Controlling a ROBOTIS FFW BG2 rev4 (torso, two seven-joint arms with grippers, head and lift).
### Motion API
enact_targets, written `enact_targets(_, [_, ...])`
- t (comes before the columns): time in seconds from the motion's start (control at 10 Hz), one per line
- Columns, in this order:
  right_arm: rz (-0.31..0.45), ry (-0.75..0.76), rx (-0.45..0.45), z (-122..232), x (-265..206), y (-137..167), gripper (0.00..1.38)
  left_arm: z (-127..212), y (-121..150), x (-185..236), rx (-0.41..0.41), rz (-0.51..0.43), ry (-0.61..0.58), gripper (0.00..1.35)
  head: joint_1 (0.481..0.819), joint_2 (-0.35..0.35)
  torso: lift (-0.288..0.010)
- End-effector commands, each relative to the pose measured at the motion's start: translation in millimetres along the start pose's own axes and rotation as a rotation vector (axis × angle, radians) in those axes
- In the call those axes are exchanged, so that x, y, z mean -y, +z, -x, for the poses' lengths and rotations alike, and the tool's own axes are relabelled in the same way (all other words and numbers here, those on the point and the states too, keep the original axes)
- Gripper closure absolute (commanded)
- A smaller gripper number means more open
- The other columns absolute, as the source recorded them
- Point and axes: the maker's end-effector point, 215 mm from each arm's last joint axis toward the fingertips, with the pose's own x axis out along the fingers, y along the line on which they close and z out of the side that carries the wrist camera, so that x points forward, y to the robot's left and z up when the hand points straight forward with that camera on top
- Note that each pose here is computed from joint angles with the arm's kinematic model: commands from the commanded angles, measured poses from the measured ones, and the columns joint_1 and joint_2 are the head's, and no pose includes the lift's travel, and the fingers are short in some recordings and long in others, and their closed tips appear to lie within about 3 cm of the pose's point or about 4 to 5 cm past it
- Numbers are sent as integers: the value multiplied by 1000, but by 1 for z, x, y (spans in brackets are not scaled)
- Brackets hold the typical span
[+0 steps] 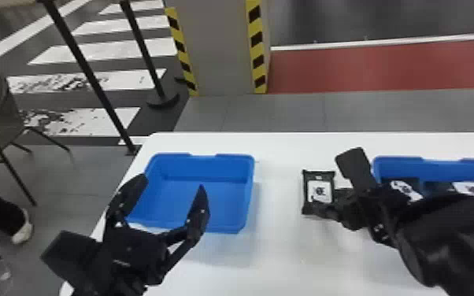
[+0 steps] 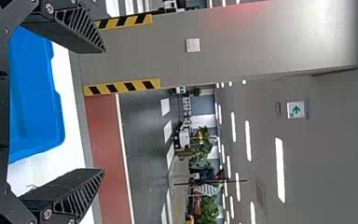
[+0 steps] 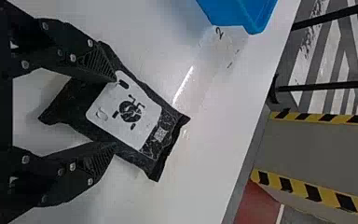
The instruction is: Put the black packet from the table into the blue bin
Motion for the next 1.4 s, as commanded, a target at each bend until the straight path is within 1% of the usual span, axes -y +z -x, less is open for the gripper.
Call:
enact_targets(0.0, [-17, 11, -39, 1, -8, -12, 1170, 0, -1, 0, -3, 0, 0, 114, 695, 234, -110])
enact_targets(0.1, [0, 4, -70, -1, -10, -21, 1171, 0, 0, 0, -1, -2, 1, 114, 695, 239, -110])
enact_targets(0.2, [-12, 8, -62, -5, -9, -26, 1219, 0, 0, 1, -1, -3, -2, 116, 695, 242, -110])
enact_targets(0.3, [-24, 14, -43, -8, -10, -26, 1274, 0, 0, 1, -1, -4, -3, 114, 695, 241, -110])
enact_targets(0.4, [-39, 24, -18, -9, -12, -24, 1274, 0, 0, 1, -1, -2, -3, 114, 695, 240, -110])
enact_targets(0.5, [-43, 22, 18, -8, -12, -17, 1274, 0, 0, 0, -1, -4, -2, 114, 695, 242, -110])
enact_targets(0.6, [-65, 14, 65, -1, -8, -6, 1274, 0, 1, 0, 2, -4, -2, 116, 695, 244, -110])
enact_targets(0.7, [-90, -19, 132, 16, 6, 11, 1274, 1, 0, 0, -1, -4, -2, 116, 695, 245, -110])
enact_targets(0.8, [-90, -78, 193, 38, 29, 29, 1274, 1, 0, 0, -1, -4, -2, 116, 695, 239, -110])
enact_targets(0.9, [-105, -104, 258, 61, 40, 48, 1274, 1, 0, 0, -1, -4, -2, 114, 695, 220, -110])
enact_targets(1.0, [-127, -133, 320, 96, 50, 65, 1274, 1, 0, 0, 2, -4, -2, 114, 695, 208, -110])
enact_targets(1.1, [-154, -171, 347, 140, 58, 65, 1274, 1, 1, 0, 4, -5, -4, 116, 695, 190, -110])
enact_targets(1.2, [-192, -210, 309, 174, 65, 36, 1274, 1, 1, -1, 5, 0, -1, 116, 695, 170, -110])
enact_targets(1.3, [-224, -244, 232, 193, 78, -5, 1274, 2, 1, -4, 4, -1, 5, 114, 695, 144, -110])
